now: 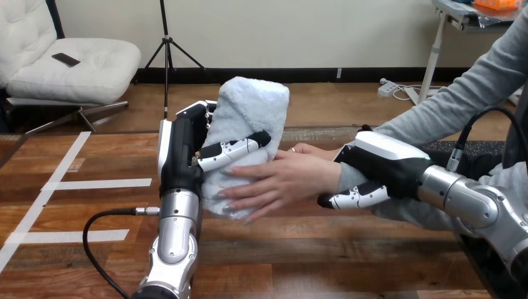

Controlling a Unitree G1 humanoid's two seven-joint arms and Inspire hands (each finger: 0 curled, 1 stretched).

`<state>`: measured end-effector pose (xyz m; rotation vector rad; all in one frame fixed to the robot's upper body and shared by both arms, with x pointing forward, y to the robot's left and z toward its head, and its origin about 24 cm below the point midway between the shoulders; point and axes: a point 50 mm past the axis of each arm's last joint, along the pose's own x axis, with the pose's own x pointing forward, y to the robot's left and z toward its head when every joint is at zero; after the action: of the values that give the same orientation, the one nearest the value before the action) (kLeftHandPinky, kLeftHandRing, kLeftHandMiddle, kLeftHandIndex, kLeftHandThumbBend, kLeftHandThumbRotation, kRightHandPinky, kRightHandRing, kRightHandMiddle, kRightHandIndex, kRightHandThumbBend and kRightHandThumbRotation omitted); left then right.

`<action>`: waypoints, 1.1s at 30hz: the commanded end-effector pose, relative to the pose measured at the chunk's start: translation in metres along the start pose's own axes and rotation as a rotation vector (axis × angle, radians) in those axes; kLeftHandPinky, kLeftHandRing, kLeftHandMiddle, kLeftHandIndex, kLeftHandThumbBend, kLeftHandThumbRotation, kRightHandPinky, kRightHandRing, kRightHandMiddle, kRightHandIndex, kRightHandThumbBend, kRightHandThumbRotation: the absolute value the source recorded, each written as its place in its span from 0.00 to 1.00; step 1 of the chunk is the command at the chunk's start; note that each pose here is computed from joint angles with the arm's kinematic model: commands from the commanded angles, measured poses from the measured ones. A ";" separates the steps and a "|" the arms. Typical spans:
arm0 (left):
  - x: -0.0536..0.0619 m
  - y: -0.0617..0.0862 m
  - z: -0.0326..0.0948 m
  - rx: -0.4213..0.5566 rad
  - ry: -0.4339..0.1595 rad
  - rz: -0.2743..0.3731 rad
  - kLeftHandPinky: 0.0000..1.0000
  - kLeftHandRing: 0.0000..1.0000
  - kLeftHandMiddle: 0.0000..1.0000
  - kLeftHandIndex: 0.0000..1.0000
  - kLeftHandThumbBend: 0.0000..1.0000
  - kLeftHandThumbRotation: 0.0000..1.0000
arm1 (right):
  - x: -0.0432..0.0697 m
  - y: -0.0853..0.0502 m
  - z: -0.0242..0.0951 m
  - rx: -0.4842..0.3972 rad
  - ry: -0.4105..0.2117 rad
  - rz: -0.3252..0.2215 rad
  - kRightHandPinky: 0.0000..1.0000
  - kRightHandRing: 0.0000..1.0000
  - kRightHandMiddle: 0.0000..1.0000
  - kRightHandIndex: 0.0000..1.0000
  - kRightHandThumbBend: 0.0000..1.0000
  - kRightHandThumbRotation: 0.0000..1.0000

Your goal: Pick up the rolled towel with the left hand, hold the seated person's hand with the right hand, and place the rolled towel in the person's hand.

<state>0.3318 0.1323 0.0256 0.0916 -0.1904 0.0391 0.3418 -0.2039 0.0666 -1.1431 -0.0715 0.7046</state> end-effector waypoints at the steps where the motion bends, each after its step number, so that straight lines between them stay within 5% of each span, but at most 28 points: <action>1: 0.027 -0.010 0.033 -0.001 -0.124 -0.030 0.36 0.38 0.41 0.42 0.54 0.00 | -0.008 -0.028 0.001 -0.023 -0.014 -0.093 0.21 0.24 0.28 0.27 0.55 0.46; 33: 0.027 -0.037 0.040 -0.108 -0.120 -0.064 0.40 0.40 0.42 0.42 0.54 0.00 | -0.004 -0.035 0.010 -0.011 -0.045 -0.090 0.16 0.19 0.24 0.24 0.55 0.49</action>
<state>0.3313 0.1160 0.0246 0.0232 -0.1758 0.0239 0.3423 -0.2023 0.0714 -1.1407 -0.0708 0.7225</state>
